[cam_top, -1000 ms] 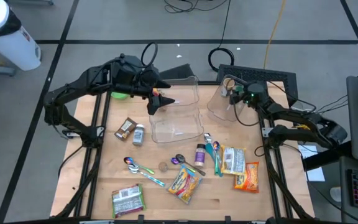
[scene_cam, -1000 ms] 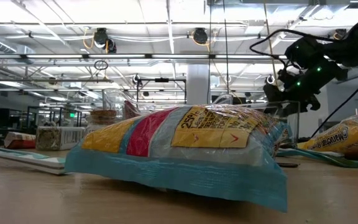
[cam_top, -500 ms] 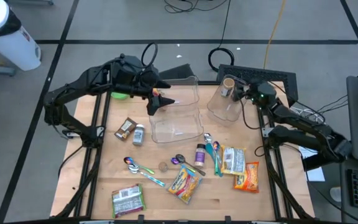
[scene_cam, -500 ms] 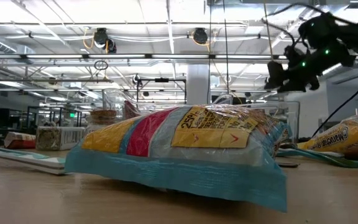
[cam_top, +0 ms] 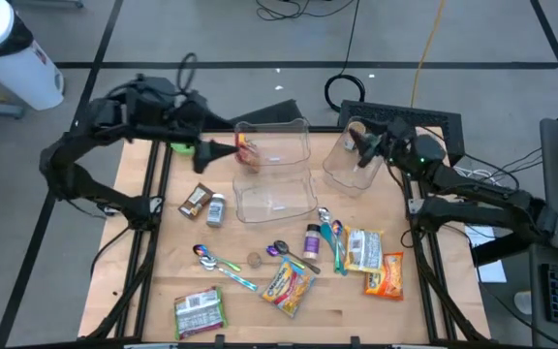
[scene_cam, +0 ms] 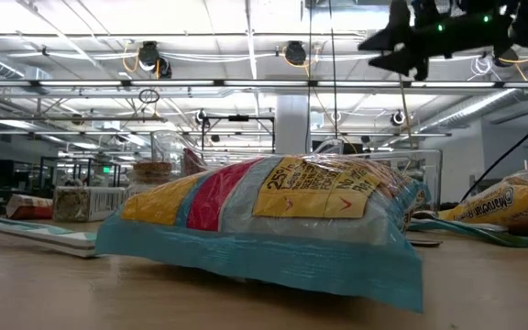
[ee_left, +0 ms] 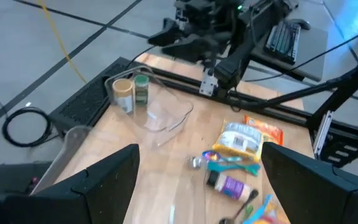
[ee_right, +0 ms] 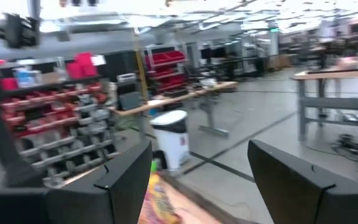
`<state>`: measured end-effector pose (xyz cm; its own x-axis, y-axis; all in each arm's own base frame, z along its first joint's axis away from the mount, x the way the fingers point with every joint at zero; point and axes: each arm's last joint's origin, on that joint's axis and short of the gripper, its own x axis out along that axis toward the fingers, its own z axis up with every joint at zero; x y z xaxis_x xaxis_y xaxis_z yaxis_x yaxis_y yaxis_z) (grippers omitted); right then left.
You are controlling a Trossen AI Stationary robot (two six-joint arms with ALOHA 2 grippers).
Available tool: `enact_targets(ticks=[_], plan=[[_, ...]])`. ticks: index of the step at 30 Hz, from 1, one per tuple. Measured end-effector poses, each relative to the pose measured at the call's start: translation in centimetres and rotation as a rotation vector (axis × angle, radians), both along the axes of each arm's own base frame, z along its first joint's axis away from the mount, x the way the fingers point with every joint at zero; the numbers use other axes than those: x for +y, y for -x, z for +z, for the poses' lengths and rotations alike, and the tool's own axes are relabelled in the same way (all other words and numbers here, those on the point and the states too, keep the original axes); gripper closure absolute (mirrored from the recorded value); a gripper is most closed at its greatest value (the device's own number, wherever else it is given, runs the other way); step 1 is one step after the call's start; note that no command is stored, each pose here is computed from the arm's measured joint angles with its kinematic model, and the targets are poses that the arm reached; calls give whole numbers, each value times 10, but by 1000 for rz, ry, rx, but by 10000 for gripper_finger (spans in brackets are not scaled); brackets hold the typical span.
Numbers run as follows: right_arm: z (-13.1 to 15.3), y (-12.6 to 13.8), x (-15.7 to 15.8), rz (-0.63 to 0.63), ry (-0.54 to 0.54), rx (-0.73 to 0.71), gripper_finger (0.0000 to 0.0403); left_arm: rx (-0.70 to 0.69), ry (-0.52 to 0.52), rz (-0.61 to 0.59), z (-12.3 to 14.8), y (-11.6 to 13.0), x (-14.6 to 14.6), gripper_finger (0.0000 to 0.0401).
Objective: Pick & Place Food Item
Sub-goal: Put the orange seasoning pack into the top right transparent bin
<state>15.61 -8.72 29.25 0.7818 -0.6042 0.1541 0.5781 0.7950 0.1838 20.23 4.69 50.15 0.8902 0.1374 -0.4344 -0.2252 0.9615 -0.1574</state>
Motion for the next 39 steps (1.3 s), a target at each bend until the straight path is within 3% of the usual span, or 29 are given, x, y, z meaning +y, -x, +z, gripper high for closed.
enact_targets(ticks=[10, 17, 23, 30, 34, 39], plan=[[39, -63, 44, 170, 56, -13, 145, 137, 1, 46, -3, 53, -11, 57], [45, -117, 65, 291, 35, -144, 145, 95, 3, 3, -14, 63, -15, 57], [30, -154, 77, 353, -42, -190, 145, 63, 88, -43, -54, 61, -17, 57], [0, -179, 80, 413, -294, -268, 145, 53, 234, -149, -108, 58, -21, 57], [-11, -186, 80, 430, -399, -309, 145, 83, 283, -133, -139, 60, -22, 57], [-21, -192, 80, 436, -450, -321, 145, 40, 366, -89, -175, 57, -21, 57]])
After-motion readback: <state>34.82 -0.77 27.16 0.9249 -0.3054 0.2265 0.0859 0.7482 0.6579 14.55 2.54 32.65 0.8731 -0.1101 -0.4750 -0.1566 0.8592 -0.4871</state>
